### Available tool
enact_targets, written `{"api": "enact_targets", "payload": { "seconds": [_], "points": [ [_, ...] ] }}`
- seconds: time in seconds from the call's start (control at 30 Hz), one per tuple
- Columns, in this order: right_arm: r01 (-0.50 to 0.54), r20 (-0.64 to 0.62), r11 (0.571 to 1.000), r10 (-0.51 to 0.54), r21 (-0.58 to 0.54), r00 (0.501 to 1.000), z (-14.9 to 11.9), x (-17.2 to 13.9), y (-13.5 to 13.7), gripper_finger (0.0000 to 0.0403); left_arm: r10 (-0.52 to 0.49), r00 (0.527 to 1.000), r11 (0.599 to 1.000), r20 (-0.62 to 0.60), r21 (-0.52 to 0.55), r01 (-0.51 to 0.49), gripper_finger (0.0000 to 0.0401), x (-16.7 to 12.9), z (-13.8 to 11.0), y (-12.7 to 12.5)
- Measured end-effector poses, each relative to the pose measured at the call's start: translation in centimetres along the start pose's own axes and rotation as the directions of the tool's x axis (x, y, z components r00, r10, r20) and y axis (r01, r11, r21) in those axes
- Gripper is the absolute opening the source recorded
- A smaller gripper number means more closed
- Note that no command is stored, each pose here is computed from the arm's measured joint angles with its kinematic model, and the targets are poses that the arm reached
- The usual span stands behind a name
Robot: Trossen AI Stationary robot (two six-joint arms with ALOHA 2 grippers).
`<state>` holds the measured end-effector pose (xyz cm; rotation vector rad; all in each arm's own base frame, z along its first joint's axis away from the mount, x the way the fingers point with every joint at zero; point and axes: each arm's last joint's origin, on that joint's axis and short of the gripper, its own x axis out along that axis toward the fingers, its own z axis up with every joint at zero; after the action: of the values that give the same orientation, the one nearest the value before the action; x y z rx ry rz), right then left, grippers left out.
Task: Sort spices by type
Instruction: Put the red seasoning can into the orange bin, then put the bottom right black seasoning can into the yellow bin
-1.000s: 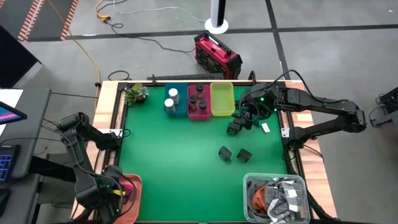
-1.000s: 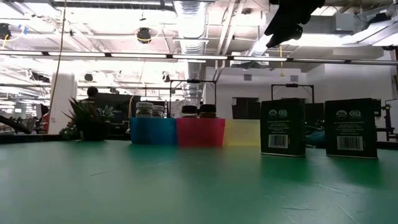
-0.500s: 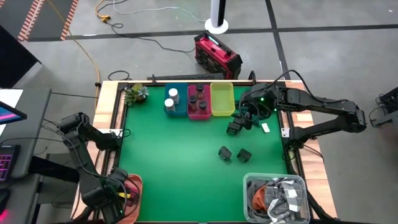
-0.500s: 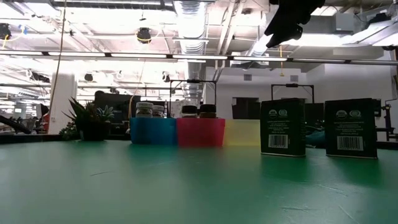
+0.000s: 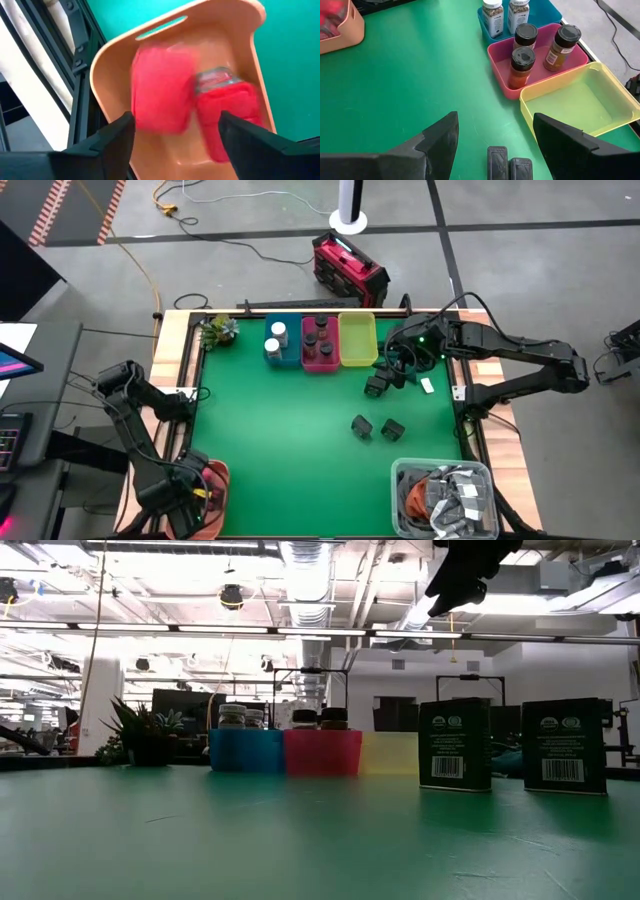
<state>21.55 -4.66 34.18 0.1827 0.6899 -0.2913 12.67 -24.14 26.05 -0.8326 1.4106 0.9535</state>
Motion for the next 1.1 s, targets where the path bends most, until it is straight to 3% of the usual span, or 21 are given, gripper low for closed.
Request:
{"api": "enact_targets", "payload": {
  "seconds": [0.33,0.57,0.7,0.87,1.1],
  "points": [
    [0.000,0.000,1.000,0.000,0.000,1.000,0.0,0.0,0.0,0.0284,0.002,1.000,1.000,-0.012,-0.017,-0.002,0.0299,-0.6,0.2,0.2],
    [-0.004,0.008,1.000,0.004,-0.002,1.000,0.1,0.1,0.1,0.0284,-0.045,0.996,0.999,0.074,-0.002,0.045,0.0299,-3.0,3.3,0.4],
    [-0.005,0.019,1.000,0.005,-0.005,1.000,0.3,0.4,0.1,0.0284,-0.040,0.994,0.990,0.100,0.141,0.025,0.0300,-3.5,7.0,-0.8],
    [-0.019,0.019,0.999,0.019,0.043,1.000,0.5,1.1,0.3,0.0284,-0.102,0.982,0.914,0.157,0.405,0.030,0.0300,-3.6,13.0,-3.3],
    [-0.066,-0.024,0.997,0.067,0.038,0.997,0.1,1.4,1.6,0.0284,-0.292,0.925,0.835,0.243,0.537,0.122,0.0300,-4.0,22.9,-5.6]
  ]
}}
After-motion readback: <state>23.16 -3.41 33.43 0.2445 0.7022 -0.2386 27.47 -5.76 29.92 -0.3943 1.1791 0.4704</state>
